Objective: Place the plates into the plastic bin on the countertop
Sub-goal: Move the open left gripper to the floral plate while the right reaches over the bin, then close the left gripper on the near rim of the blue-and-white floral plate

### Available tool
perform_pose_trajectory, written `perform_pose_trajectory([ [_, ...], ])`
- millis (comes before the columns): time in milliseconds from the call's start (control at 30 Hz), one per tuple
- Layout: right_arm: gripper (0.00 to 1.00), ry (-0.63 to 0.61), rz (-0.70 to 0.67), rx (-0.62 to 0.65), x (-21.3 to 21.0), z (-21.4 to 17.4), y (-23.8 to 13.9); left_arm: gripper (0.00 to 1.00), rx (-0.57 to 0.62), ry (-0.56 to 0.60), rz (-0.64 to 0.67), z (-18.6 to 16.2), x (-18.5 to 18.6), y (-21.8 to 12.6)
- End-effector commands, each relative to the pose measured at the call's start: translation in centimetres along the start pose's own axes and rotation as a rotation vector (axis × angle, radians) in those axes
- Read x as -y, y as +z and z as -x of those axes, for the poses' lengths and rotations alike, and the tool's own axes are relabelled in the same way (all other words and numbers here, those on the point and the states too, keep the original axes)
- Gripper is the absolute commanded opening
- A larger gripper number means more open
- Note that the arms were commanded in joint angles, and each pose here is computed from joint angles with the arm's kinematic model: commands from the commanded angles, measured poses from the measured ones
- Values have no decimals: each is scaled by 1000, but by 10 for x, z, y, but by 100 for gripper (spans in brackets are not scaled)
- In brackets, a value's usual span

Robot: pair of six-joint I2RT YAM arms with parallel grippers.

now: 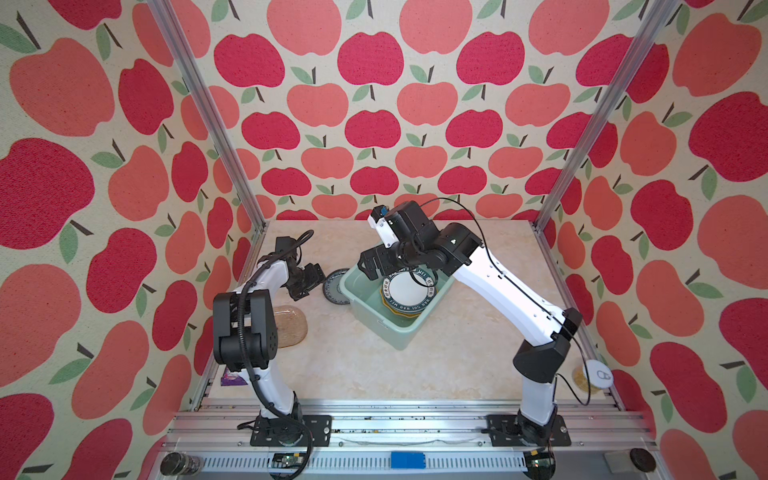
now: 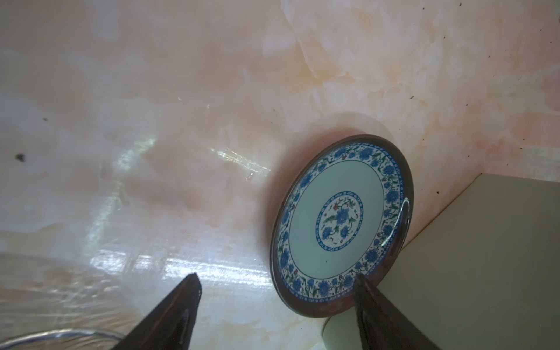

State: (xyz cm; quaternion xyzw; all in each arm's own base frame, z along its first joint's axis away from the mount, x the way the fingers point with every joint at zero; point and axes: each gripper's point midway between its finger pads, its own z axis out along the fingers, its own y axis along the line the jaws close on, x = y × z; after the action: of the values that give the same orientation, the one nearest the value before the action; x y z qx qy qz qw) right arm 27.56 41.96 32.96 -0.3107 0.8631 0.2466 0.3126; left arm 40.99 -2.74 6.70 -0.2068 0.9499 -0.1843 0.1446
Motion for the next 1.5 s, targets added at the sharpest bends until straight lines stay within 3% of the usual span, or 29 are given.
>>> perform_pose_trajectory([
  [0,99,-4,8,-19,1,-1,-2,75,-26,49,-20,-1,7,8],
  [400,99,3,23,-26,2,-2,-5,49,-63,-12,-53,-14,4,36],
  [833,99,25,25,-27,6,-1,-3,37,-90,-31,-23,-14,-2,53],
  [1467,99,66,30,-37,9,-2,-4,5,-88,-26,20,-12,-9,59],
])
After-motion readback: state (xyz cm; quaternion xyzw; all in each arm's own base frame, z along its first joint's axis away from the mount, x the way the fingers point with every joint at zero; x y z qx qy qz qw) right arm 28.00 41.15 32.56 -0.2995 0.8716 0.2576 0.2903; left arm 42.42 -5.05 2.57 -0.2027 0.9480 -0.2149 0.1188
